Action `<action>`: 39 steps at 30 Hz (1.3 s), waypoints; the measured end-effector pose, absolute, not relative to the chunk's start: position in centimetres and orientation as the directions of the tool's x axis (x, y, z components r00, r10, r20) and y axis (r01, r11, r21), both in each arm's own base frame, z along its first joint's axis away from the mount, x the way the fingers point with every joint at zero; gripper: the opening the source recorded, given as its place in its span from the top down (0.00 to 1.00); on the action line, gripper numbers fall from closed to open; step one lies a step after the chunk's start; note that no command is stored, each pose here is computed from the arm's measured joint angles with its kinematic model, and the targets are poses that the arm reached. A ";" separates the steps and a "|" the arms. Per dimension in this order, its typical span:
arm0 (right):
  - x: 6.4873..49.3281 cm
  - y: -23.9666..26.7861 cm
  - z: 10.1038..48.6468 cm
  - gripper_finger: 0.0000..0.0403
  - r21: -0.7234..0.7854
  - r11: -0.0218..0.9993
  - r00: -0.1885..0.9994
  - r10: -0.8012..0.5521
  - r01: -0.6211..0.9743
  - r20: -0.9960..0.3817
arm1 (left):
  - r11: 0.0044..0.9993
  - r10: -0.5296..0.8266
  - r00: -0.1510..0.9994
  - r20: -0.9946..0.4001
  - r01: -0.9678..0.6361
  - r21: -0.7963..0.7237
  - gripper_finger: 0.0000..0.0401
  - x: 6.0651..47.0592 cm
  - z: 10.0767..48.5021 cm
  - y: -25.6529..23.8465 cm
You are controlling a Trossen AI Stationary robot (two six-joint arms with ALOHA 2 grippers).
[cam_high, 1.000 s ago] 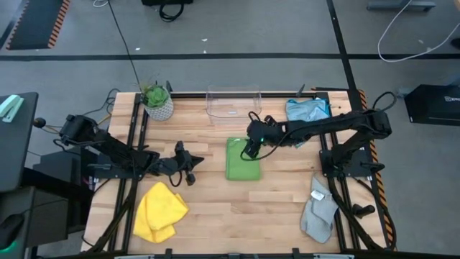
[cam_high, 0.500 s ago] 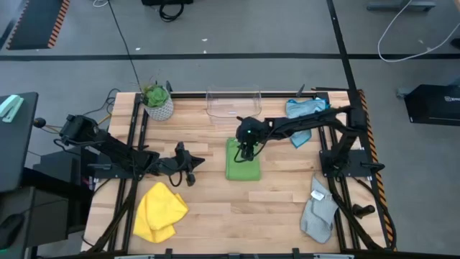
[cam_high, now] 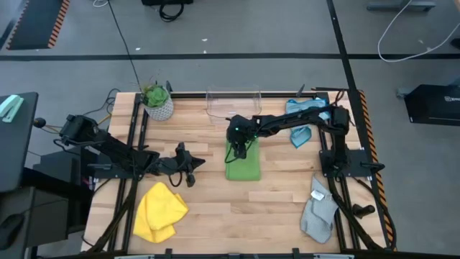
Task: Fold microfiber towels
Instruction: Fold the green microfiber cloth
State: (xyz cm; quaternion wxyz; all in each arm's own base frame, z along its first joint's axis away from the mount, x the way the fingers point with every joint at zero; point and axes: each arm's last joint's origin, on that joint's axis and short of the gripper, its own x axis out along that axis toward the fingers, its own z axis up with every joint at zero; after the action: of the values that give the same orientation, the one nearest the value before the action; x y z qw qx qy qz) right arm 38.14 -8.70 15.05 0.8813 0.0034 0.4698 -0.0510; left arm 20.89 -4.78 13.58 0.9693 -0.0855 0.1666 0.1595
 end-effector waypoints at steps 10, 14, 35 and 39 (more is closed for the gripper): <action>37.8 -9.1 15.2 0.62 0.004 0.997 0.552 -0.041 0.080 -0.833 | 0.973 0.196 0.894 -0.402 -0.229 -0.036 0.97 25.1 12.3 -5.0; 37.8 -9.0 15.1 0.64 0.017 0.997 0.548 -0.026 0.072 -0.836 | 0.981 0.181 0.879 -0.441 -0.190 0.023 0.97 27.9 10.9 -5.6; 37.6 -9.2 15.0 0.71 0.031 0.997 0.540 -0.011 0.069 -0.841 | 0.979 0.196 0.837 -0.511 -0.193 0.060 0.98 31.8 9.4 -6.2; 37.7 -9.4 15.1 0.61 -0.014 0.996 0.542 -0.061 0.090 -0.838 | 0.978 0.196 0.834 -0.516 -0.202 0.045 0.98 31.8 9.2 -6.2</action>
State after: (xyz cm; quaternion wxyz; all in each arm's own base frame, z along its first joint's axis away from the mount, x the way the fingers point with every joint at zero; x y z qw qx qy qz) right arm 37.71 -9.38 15.06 0.8779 0.0155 0.4767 -0.0430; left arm 31.83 -6.21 9.24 0.9576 -0.0054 0.2689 0.1038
